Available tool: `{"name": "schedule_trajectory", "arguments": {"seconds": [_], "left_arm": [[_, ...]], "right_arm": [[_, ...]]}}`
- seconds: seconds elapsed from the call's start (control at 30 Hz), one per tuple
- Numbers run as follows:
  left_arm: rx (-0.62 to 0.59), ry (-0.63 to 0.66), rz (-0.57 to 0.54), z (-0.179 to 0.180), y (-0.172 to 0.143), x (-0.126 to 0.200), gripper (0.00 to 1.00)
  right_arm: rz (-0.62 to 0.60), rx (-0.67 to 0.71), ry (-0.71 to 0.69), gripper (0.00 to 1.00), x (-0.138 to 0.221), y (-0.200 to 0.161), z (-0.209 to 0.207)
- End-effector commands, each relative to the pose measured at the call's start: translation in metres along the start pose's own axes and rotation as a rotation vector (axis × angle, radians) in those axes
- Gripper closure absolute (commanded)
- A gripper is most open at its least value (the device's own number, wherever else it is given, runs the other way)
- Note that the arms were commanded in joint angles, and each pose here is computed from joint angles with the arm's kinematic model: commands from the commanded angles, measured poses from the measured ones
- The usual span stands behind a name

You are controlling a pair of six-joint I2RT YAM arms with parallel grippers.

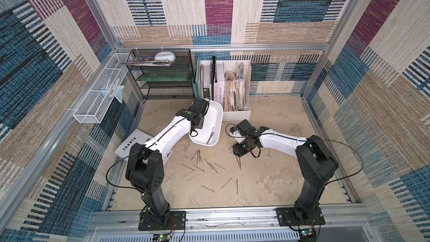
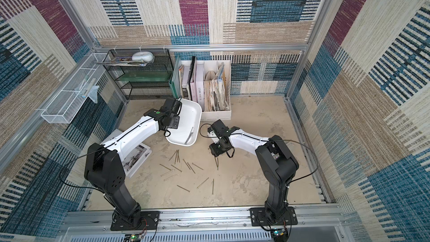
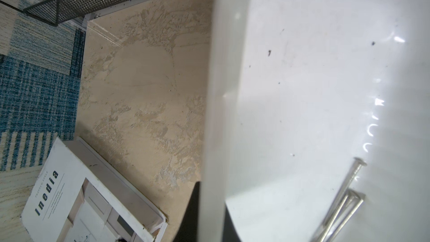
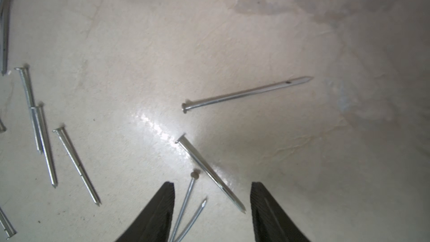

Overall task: Put the nails on the desktop into the storage box
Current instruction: Pick up the nail from the center of the board.

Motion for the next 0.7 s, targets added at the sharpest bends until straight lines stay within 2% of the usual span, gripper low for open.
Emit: {"name": "schedule_trajectory", "arguments": {"seconds": [0.0, 0.13, 0.3, 0.33, 0.5, 0.67], "left_arm": [[-0.027, 0.009, 0.051, -0.001, -0.006, -0.004, 1.0], [-0.049, -0.017, 0.11, -0.008, -0.012, -0.013, 1.0], [-0.057, -0.028, 0.126, -0.01, -0.014, -0.012, 1.0], [-0.058, -0.028, 0.124, -0.009, -0.014, -0.012, 1.0], [-0.061, -0.033, 0.128, -0.008, -0.014, -0.009, 1.0], [-0.063, -0.035, 0.127, -0.007, -0.013, -0.008, 1.0]], "right_arm": [[-0.015, 0.061, 0.015, 0.42, -0.005, 0.006, 0.005], [0.037, 0.089, -0.034, 0.43, -0.022, 0.006, 0.0], [0.078, 0.107, -0.097, 0.5, -0.034, 0.005, -0.007], [0.085, 0.108, -0.1, 0.52, -0.036, 0.003, -0.008], [0.131, 0.138, -0.144, 0.78, -0.044, -0.014, -0.006], [0.169, 0.139, -0.194, 0.85, -0.051, -0.032, -0.012]]}}
Point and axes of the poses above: each gripper's point midway between its finger pads, its own x axis back along the fingers, its own z axis along the line the jaws close on, y = z × x, the point moved 3 cm from there along x, back along the fingers, and after that the axes turned 8 degrees about -x, right-handed, at the moved point
